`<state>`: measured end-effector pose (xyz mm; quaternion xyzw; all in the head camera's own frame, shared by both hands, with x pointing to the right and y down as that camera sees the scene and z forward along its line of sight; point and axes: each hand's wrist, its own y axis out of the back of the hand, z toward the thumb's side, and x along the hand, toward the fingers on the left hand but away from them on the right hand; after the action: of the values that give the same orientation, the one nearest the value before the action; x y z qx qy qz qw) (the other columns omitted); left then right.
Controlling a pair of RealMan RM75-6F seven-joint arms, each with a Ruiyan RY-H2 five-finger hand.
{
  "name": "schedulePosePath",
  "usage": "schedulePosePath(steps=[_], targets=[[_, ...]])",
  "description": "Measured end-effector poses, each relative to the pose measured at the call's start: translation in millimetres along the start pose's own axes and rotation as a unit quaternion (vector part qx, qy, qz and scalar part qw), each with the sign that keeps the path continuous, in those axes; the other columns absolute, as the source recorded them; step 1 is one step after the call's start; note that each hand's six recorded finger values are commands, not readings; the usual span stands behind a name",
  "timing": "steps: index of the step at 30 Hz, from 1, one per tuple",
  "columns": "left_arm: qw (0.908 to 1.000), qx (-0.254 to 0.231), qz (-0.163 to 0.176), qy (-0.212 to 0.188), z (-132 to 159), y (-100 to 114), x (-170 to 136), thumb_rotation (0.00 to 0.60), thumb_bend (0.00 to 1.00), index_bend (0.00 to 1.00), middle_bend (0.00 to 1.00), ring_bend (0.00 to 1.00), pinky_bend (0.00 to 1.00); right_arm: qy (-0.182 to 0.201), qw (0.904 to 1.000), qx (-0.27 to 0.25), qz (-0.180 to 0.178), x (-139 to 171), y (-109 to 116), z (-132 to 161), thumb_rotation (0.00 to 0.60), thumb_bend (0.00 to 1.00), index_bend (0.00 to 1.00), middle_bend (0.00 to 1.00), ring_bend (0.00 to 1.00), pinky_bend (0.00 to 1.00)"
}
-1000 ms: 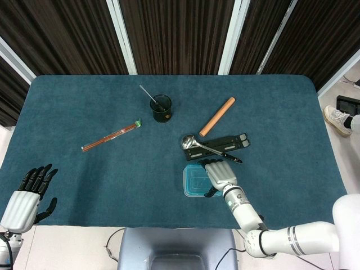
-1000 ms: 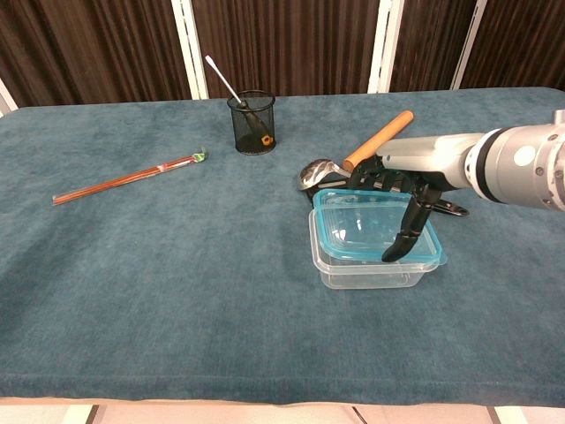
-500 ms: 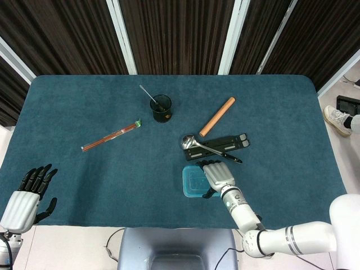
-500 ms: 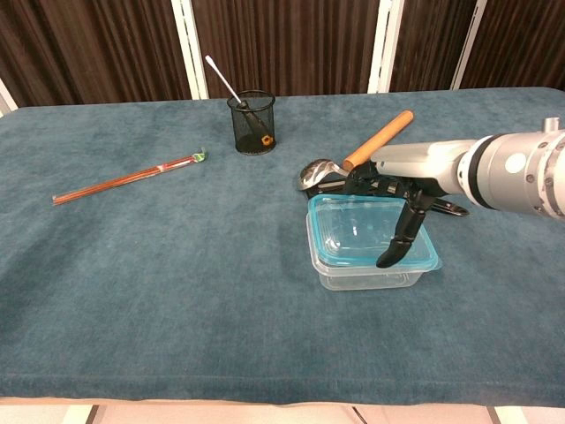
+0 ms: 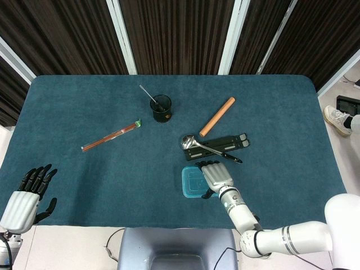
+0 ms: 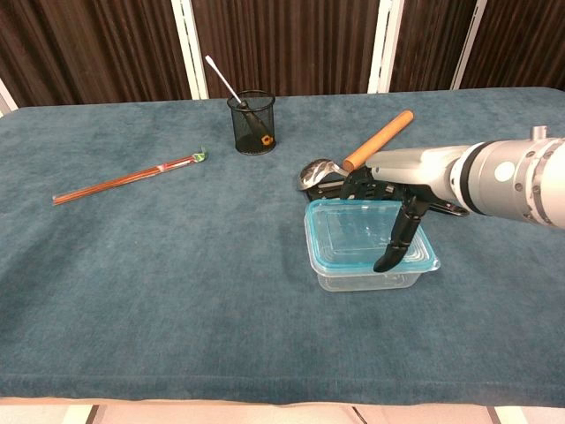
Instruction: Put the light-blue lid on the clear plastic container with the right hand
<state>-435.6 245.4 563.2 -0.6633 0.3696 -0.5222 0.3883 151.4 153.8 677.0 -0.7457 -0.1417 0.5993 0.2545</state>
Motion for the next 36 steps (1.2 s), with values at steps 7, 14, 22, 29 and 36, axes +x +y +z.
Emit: schedulePosePath(steps=[7, 14, 22, 29, 36], targets=[[1.0000, -0.002, 0.001, 0.000, -0.3, 0.7, -0.5, 0.600, 0.44, 0.00, 0.00, 0.00, 0.08, -0.005, 0.9999, 0.014, 0.001, -1.9, -2.7, 1.3, 0.600, 0.16, 0.96, 0.82, 0.74, 0.55], [1.0000, -0.004, 0.001, -0.001, -0.8, 1.4, -1.0, 0.600, 0.44, 0.00, 0.00, 0.00, 0.08, -0.014, 0.9993, 0.035, 0.000, -2.9, -3.3, 2.8, 0.600, 0.16, 0.96, 0.81, 0.74, 0.55], [1.0000, -0.005, 0.002, -0.002, -1.1, 1.8, -1.3, 0.600, 0.44, 0.00, 0.00, 0.00, 0.08, -0.025, 0.9978, 0.060, 0.007, -4.8, -7.9, 4.6, 0.600, 0.15, 0.96, 0.82, 0.74, 0.55], [1.0000, -0.006, 0.003, -0.002, -1.7, 2.6, -1.6, 0.600, 0.44, 0.00, 0.00, 0.00, 0.08, -0.027, 0.9974, 0.066, 0.007, -8.4, -11.8, 6.1, 0.600, 0.16, 0.96, 0.81, 0.74, 0.55], [1.0000, -0.007, 0.003, -0.001, -1.9, 3.0, -1.7, 0.600, 0.44, 0.00, 0.00, 0.00, 0.08, -0.025, 0.9977, 0.063, 0.004, -9.4, -12.6, 4.8, 0.600, 0.15, 0.90, 0.81, 0.71, 0.53]])
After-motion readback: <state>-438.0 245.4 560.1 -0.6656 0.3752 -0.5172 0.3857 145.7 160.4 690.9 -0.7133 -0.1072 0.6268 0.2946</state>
